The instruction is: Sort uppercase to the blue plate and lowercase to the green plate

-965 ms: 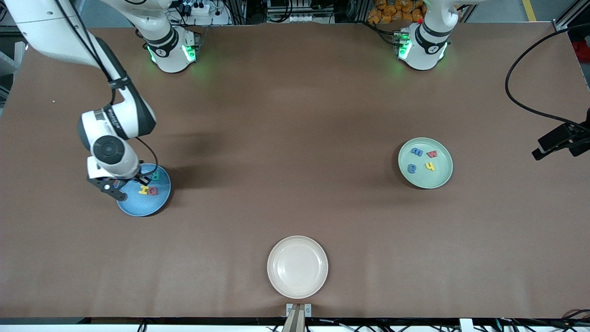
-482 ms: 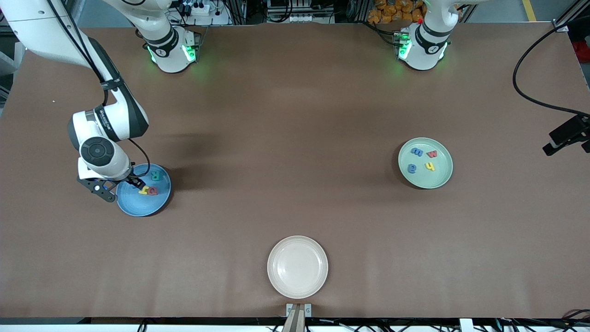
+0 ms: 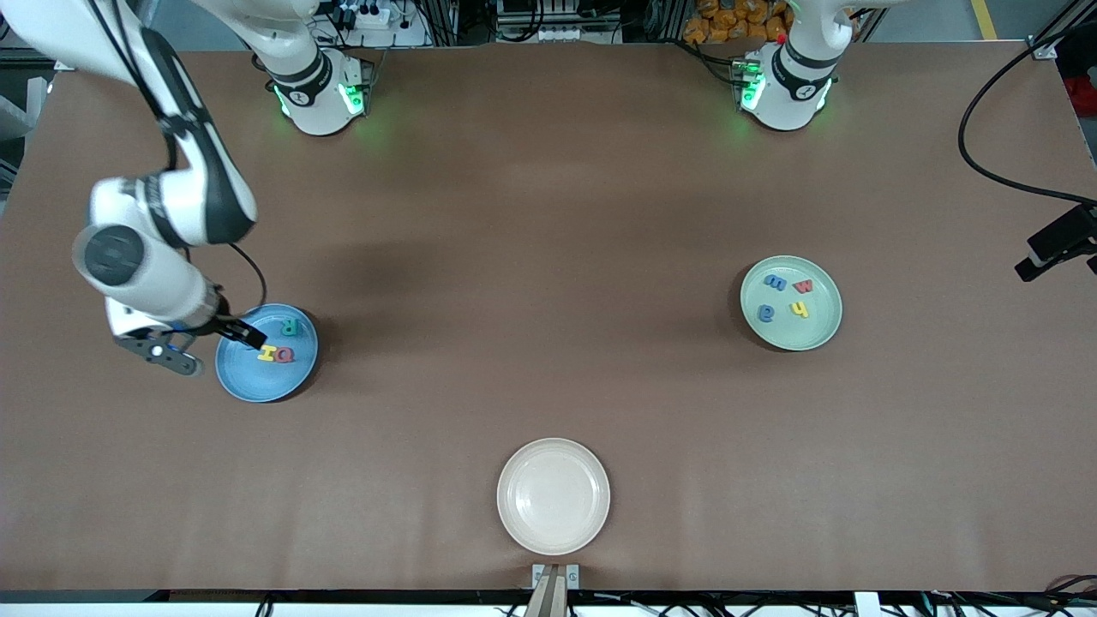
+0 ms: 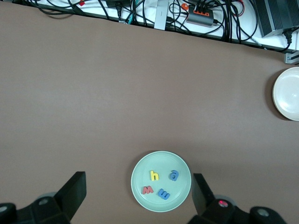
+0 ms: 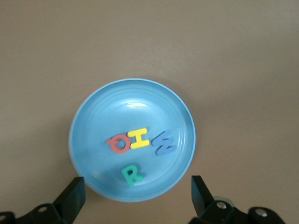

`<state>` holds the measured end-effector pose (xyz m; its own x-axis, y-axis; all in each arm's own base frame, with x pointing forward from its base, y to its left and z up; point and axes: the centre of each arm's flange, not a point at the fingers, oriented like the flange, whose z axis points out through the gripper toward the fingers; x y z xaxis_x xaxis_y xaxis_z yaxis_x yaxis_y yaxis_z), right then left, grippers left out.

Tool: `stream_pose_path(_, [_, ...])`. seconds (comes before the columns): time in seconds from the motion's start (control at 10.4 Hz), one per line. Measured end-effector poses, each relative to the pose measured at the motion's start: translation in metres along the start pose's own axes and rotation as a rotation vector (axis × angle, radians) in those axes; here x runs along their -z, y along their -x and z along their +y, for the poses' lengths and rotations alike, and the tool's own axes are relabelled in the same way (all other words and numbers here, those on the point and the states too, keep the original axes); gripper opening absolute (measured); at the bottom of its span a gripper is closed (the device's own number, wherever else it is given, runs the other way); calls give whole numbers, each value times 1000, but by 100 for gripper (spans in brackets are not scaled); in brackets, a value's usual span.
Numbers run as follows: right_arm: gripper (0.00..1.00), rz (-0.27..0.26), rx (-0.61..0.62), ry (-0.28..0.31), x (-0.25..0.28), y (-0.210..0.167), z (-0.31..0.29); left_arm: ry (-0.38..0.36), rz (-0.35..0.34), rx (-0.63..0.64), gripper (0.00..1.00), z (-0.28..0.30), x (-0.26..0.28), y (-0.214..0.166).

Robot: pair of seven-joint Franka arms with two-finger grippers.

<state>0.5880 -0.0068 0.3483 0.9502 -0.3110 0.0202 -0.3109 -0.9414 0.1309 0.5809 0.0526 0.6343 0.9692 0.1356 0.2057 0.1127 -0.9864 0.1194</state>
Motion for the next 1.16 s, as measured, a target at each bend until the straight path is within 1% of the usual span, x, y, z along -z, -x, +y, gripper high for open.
stream_pose_path(0.1, [100, 11, 70, -13, 31, -5, 19, -1, 0, 3, 100, -2, 0, 0])
stream_pose_path(0.19, [100, 37, 129, -16, 57, -11, 36, -1, -2, 5, 100, -3, -1, 0])
stream_pose_path(0.29, [100, 60, 179, -18, 76, -17, 48, -1, -16, 6, 100, -4, -3, 2])
stream_pose_path(0.39, [100, 73, 204, -43, 93, -21, 54, -2, -40, 7, 100, -5, -5, 4])
stream_pose_path(0.48, [100, 77, 226, -66, 109, -23, 56, -11, -59, 6, 100, -6, -7, 6])
stream_pose_path(0.77, [100, 87, 316, -70, 178, -21, 54, -25, -78, 2, 100, -7, -8, 9])
stream_pose_path(0.87, [100, 89, 333, -70, 199, -18, 52, -25, -80, 1, 100, -7, -8, 9])
stream_pose_path(0.96, [100, 85, 340, -82, 217, -15, 49, -26, -82, 1, 100, -7, -8, 9])
stream_pose_path(1.16, [100, 69, 329, -161, 249, -7, 51, -26, -87, 0, 100, -7, -9, 10])
